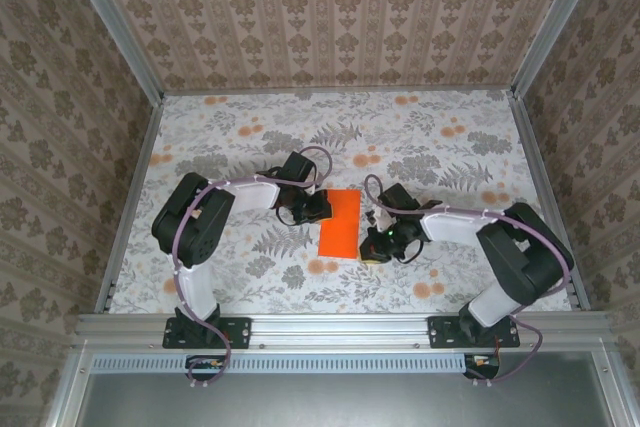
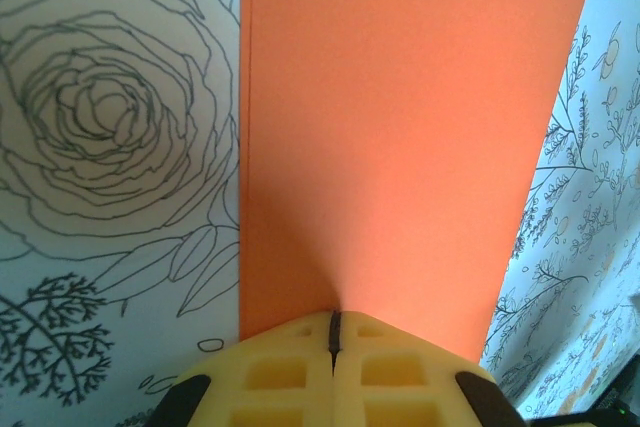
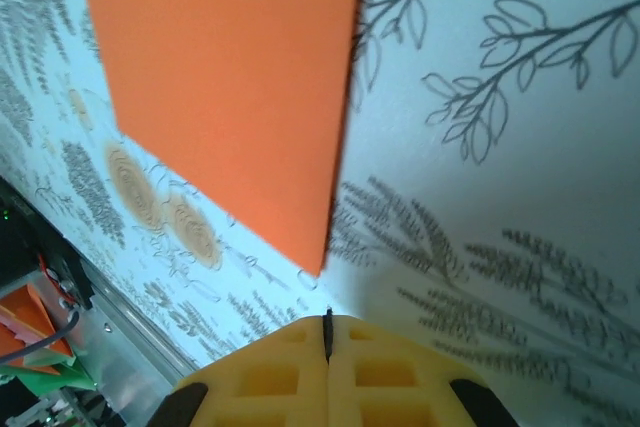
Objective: Fold a paper plane with a square sheet of paper (pick it up from the middle)
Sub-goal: Fold the square sheet of paper in half at the center of the table.
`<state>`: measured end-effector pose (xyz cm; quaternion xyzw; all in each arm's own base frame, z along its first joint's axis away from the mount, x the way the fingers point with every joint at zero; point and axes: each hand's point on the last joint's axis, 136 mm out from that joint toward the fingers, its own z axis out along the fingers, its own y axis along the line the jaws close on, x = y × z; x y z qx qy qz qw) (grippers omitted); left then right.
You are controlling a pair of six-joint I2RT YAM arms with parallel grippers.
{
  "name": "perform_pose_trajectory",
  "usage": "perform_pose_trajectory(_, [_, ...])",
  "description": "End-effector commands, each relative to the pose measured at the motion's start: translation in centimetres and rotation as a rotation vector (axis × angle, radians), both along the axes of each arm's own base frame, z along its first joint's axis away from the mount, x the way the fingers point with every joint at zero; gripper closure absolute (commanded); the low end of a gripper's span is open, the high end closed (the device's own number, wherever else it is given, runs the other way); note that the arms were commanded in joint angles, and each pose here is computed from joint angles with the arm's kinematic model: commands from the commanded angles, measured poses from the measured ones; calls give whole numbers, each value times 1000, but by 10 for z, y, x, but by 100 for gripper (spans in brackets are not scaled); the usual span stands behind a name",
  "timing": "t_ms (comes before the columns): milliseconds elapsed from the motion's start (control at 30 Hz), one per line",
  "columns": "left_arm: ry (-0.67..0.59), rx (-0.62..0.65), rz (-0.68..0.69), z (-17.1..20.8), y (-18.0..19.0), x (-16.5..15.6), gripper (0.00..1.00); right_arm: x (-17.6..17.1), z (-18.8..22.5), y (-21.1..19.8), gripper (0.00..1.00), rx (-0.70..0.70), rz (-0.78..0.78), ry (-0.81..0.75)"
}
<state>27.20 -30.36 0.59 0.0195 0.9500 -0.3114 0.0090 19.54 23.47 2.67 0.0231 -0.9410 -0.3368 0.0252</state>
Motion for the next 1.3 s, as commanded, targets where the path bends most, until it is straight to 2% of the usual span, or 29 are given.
perform_pose_trajectory(0, [274, 483, 0, -98, 102, -85, 100, 14, 27, 7, 100, 25, -5, -80])
perform_pose_trajectory(133, [220, 413, -34, -84, 82, -72, 100, 39, 32, 20, 100, 55, -46, -133])
perform_pose_trajectory(300, [193, 415, -46, -77, 73, -62, 100, 46, 13, 35, 100, 49, -59, -105])
perform_pose_trajectory(500, [205, 437, -29, -79, 78, -67, 100, 29, -15, 25, 100, -20, -59, -40])
perform_pose_trajectory(733, [175, 414, -29, -69, 72, -59, 100, -9, -31, -8, 100, -120, -40, 20])
perform_pose_trajectory(867, [117, 373, -52, -58, 55, -39, 100, -7, -18, -9, 100, -96, -45, -36])
perform_pose_trajectory(1033, [9, 262, -67, -17, 24, -9, 100, 26, 22, -4, 100, -76, -93, -189])
perform_pose_trajectory(1067, [-16, 238, -62, -5, 19, -3, 97, 33, 30, -4, 100, -78, -109, -217])
perform_pose_trajectory(1133, [-77, 178, -42, 26, 8, 9, 81, 48, 38, -10, 97, -97, -163, -253])
perform_pose_trajectory(1167, [-106, 150, -32, 42, 4, 15, 69, 56, 40, -14, 95, -109, -200, -258])
perform_pose_trajectory(1267, [-160, 98, 7, 79, 3, 26, 49, 75, 43, -19, 84, -114, -266, -264])
